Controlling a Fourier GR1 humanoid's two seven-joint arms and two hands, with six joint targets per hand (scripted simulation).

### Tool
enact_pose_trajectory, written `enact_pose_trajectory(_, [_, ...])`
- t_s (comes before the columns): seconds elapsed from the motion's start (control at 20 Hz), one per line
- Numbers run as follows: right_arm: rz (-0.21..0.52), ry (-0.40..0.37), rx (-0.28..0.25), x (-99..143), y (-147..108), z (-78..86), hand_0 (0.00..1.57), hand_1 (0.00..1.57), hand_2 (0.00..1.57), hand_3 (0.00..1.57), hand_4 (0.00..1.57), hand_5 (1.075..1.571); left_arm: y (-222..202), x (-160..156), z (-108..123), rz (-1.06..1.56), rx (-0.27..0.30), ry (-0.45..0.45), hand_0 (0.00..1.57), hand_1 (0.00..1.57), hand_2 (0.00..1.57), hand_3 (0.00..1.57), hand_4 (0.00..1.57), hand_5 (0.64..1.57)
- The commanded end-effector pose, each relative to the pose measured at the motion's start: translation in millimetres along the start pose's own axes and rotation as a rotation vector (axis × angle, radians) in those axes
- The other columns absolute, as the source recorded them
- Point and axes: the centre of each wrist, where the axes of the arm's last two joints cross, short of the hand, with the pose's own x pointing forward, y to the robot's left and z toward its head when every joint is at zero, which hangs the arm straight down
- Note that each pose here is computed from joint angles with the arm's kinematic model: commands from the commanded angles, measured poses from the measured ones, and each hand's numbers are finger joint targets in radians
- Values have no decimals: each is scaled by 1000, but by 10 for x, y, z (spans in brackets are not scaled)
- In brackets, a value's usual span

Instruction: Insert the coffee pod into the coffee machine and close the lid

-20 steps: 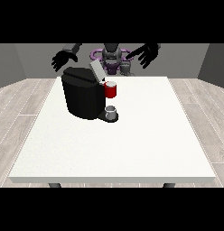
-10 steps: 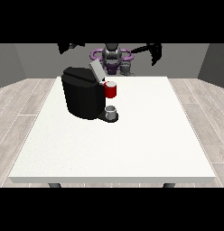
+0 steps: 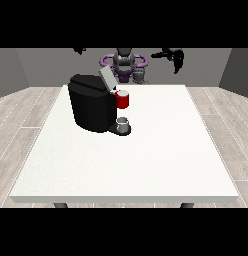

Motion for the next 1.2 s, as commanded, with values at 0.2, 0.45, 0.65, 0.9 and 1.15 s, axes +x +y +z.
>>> enact_pose_trajectory(0.2, [68, -17, 22, -68, 166, -67, 0, 0, 0, 0, 0, 1571, -109, -99, 271, 49, -2, -41, 0, 0, 0, 0, 88, 1571])
enact_pose_trajectory(0.45, [-2, 14, 50, -97, -53, -215, 0, 0, 0, 0, 0, 1571, -239, 71, 323, 64, -8, -34, 0, 0, 0, 0, 0, 1571])
enact_pose_trajectory(0.65, [-34, -6, 52, 52, -16, -408, 0, 0, 0, 0, 0, 1571, -184, 131, 367, 75, 58, -108, 0, 0, 0, 0, 0, 1571])
enact_pose_trajectory(0.9, [-23, -13, 0, -5, -176, -549, 0, 0, 0, 0, 0, 1571, -194, 359, 470, 50, -13, -117, 0, 0, 0, 0, 0, 1571])
enact_pose_trajectory(1.15, [17, -83, 56, 48, 196, -647, 0, 0, 0, 0, 0, 1571, -220, 377, 505, 14, 71, -155, 0, 0, 0, 0, 0, 1571])
